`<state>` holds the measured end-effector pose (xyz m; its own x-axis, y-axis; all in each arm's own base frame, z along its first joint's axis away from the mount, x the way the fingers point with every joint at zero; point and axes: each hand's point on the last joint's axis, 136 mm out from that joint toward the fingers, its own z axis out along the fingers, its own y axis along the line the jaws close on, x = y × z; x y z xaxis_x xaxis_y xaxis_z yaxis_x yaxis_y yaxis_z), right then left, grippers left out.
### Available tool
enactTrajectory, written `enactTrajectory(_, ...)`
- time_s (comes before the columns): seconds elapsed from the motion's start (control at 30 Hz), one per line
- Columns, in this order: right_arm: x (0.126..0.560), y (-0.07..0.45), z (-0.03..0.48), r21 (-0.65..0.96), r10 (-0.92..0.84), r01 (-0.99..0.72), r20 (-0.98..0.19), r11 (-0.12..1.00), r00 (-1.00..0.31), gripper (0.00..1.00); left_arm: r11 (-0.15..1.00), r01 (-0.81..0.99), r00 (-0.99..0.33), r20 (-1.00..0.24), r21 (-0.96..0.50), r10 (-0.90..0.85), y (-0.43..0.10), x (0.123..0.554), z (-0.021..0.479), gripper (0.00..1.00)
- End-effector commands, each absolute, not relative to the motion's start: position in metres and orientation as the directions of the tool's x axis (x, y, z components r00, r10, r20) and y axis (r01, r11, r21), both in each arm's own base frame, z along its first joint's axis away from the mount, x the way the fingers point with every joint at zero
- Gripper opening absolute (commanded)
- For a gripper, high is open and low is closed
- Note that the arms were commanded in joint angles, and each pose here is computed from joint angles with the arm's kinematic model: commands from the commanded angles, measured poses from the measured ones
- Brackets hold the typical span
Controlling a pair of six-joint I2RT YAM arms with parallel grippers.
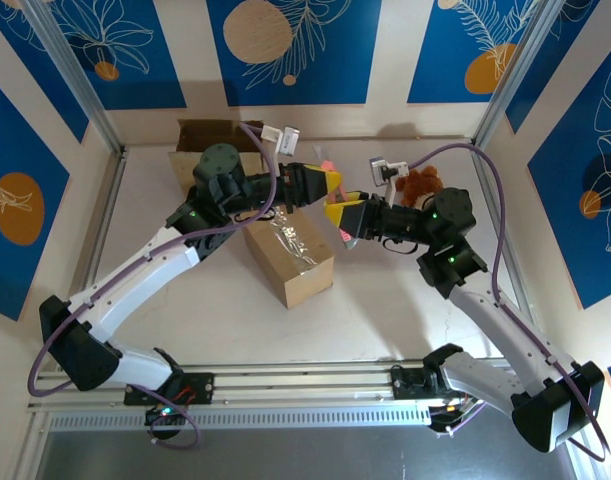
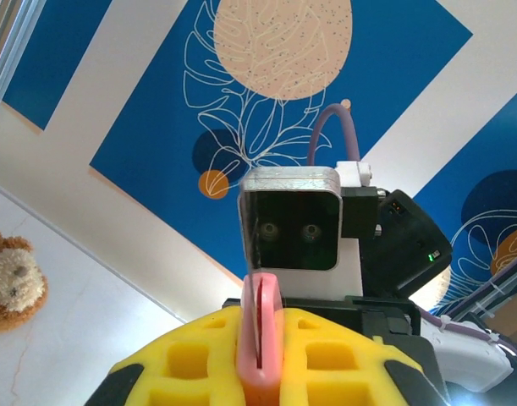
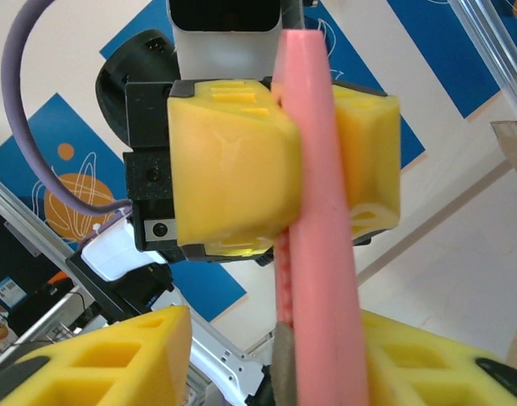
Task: Unpack the express box
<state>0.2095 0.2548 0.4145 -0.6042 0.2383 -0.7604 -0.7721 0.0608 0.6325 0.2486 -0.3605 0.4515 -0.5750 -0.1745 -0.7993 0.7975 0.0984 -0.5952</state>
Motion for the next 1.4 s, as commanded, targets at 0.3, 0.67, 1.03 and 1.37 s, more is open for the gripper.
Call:
enactTrajectory(0.3,0.202,0.251,0.432,0.619,0.306,-0.785,-0.751,0.014,-0.586,0.23,0.117,0.818,-0.529,-0.816,-0.563,-0.232,-0.353,0.253,0.460,0.00)
enactTrajectory(0.67,0.206,0.246,0.441,0.633,0.357,-0.773,-0.730,0.032,-0.583,0.00,0.186,0.807,-0.519,-0.822,-0.561,-0.234,-0.346,0.258,0.450,0.52)
enactTrajectory(1.03,0.232,0.249,0.415,0.600,0.184,-0.673,-0.790,0.432,-0.585,0.00,0.674,0.430,-0.624,-0.738,-0.600,-0.259,-0.242,0.302,0.389,0.95)
enactTrajectory(1.37,0.272,0.254,0.366,0.330,-0.169,-0.544,-0.718,0.772,-0.675,0.00,0.912,-0.032,-0.769,-0.573,-0.409,-0.284,-0.148,0.315,0.269,0.79)
